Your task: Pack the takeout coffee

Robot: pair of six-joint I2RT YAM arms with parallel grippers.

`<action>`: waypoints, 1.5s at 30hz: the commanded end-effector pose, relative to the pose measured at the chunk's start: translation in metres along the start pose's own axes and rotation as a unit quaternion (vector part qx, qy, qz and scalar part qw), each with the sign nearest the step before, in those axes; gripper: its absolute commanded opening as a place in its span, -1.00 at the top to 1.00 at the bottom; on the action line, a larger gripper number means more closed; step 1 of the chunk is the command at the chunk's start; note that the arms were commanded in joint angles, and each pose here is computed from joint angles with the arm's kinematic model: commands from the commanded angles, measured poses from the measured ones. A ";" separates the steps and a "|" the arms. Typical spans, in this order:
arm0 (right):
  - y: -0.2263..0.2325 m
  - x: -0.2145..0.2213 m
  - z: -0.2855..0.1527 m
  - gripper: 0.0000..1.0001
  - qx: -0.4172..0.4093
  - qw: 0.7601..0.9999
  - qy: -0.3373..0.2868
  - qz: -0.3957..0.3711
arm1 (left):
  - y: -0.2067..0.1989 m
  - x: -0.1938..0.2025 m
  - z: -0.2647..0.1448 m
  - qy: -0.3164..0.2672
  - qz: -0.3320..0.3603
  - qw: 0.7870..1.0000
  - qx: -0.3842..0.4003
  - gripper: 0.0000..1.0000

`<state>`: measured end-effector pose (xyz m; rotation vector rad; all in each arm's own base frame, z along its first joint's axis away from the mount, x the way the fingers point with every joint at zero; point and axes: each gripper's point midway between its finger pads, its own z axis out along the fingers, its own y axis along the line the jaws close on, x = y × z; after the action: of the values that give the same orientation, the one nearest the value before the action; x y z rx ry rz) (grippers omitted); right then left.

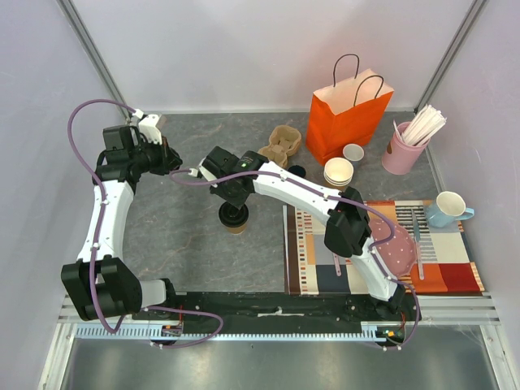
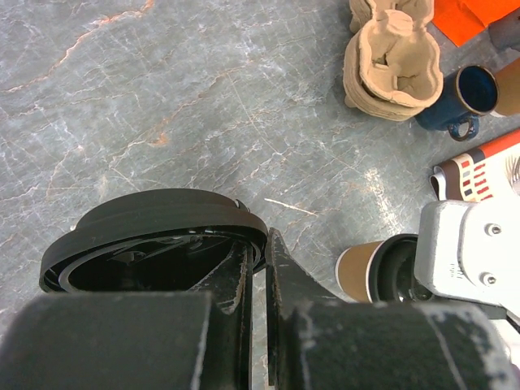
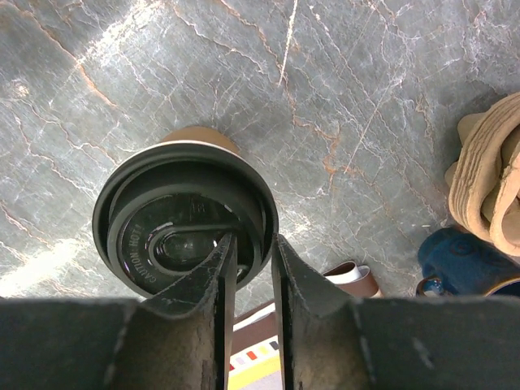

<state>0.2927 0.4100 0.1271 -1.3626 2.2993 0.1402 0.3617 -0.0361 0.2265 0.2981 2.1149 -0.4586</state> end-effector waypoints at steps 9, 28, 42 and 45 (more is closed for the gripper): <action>-0.003 -0.032 -0.033 0.03 -0.003 0.998 -0.061 0.004 | -0.020 -0.015 -0.006 -0.030 0.022 0.998 0.051 0.95; -0.073 -0.067 -0.216 -0.58 -0.130 0.903 -0.398 0.099 | -0.159 -0.043 -0.086 -0.124 0.174 0.883 0.418 0.95; -0.012 -0.111 -0.267 -0.26 -0.374 0.782 -0.471 0.161 | -0.198 -0.033 -0.118 -0.140 0.245 0.841 0.462 0.95; -0.002 -0.114 -0.263 -0.21 -0.385 0.782 -0.464 0.157 | -0.199 -0.032 -0.119 -0.141 0.245 0.840 0.463 0.95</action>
<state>0.2737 0.4069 0.3825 -0.7742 1.6749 1.4924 0.2284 -0.1620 0.3333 1.1606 1.4371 -1.1319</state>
